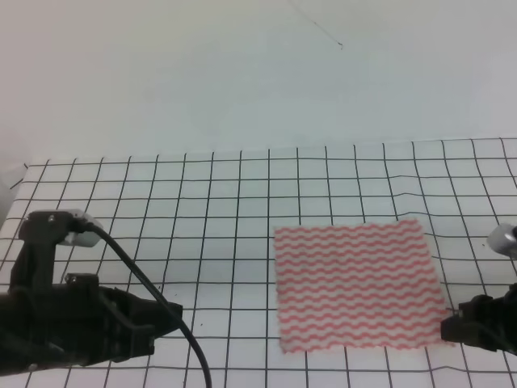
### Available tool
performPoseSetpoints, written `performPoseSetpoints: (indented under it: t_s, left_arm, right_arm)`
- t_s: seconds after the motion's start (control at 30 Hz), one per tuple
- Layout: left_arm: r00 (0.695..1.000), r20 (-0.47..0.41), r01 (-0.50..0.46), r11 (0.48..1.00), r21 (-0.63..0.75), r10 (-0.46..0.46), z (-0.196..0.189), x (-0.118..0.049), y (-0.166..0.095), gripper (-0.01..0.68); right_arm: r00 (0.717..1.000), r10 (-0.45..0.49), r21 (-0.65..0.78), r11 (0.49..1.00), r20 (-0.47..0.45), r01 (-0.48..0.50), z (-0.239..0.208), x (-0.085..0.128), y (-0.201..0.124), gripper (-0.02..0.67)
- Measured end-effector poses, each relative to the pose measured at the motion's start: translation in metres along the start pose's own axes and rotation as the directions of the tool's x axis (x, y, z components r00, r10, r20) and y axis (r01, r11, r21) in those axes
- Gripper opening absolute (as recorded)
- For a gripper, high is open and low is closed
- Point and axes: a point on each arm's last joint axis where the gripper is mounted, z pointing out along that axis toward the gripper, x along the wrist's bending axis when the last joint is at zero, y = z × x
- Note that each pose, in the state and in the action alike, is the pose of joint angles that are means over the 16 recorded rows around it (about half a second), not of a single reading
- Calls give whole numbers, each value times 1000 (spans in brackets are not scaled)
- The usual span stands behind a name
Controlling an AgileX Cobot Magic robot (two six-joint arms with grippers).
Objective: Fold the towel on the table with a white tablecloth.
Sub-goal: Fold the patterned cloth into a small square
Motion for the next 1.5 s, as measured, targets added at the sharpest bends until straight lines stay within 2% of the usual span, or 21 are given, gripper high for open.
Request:
performPoseSetpoints:
  t_s: [0.23,0.57,0.77,1.17,1.5]
  left_arm:
    - [1000,7,0,1000,6,0,0,-1,-1,-1]
    - [1000,8,-6,1000,7,6,0,-1,-1,-1]
    - [1000,10,-11,1000,8,11,0,-1,-1,-1]
    - [1000,5,-11,1000,2,11,0,0,0,-2]
    - [1000,1,-10,1000,-3,10,0,0,0,-2]
  right_arm:
    - [1000,18,19,1000,-5,-18,13,-7,-1,319]
    - [997,54,2,999,-59,-54,22,-6,1,299]
    - [994,64,-16,998,-89,-65,23,-5,3,237]
    - [992,21,-58,998,-121,-28,21,0,16,55]
    - [992,-26,-131,991,-126,10,29,2,58,7]
